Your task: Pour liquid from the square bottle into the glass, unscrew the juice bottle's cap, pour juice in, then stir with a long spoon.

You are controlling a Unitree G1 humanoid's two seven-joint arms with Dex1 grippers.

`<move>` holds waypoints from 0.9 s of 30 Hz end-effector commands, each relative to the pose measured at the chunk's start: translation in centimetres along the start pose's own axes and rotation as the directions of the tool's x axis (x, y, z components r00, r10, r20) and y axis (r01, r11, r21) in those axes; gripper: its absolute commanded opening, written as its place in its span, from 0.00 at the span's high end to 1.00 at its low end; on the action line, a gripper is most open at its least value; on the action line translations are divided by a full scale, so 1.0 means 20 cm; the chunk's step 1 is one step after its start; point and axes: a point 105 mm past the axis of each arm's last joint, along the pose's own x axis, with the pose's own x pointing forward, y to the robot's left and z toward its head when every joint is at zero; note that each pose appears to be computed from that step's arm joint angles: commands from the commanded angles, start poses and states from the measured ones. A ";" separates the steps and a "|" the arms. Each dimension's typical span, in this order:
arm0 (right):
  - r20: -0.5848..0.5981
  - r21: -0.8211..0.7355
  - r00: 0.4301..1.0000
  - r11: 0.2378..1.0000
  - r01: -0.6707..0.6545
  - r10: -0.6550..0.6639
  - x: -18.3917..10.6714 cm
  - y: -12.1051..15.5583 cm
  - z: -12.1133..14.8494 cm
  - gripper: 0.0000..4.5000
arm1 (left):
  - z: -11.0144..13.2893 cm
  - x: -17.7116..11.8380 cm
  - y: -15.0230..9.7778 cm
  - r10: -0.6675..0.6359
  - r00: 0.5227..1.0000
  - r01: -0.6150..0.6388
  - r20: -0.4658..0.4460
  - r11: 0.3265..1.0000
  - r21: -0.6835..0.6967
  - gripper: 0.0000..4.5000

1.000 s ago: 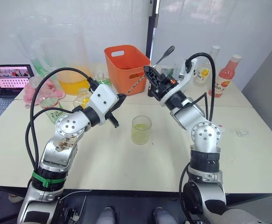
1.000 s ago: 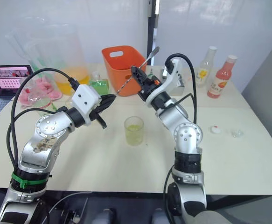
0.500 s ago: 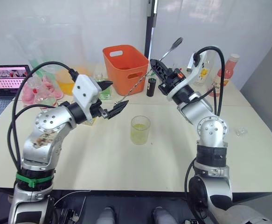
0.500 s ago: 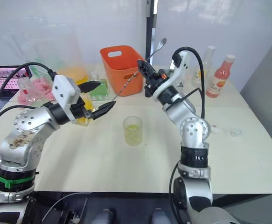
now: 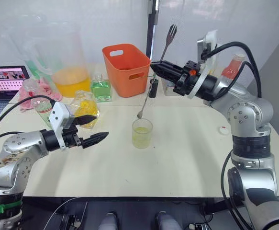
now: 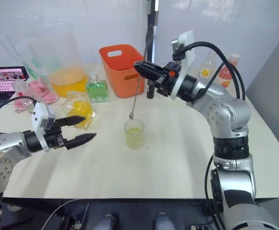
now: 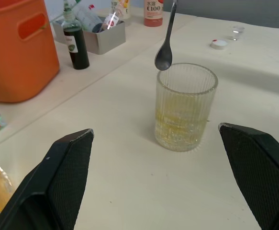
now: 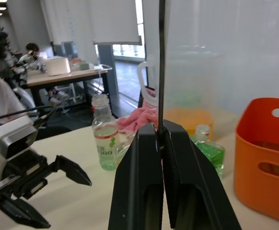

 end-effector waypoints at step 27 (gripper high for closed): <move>-0.163 -0.162 0.986 0.986 -0.048 0.021 0.07 0.07 -0.25 1.00 | -0.03 0.03 -0.04 0.004 1.000 -0.002 -0.023 0.997 0.077 0.01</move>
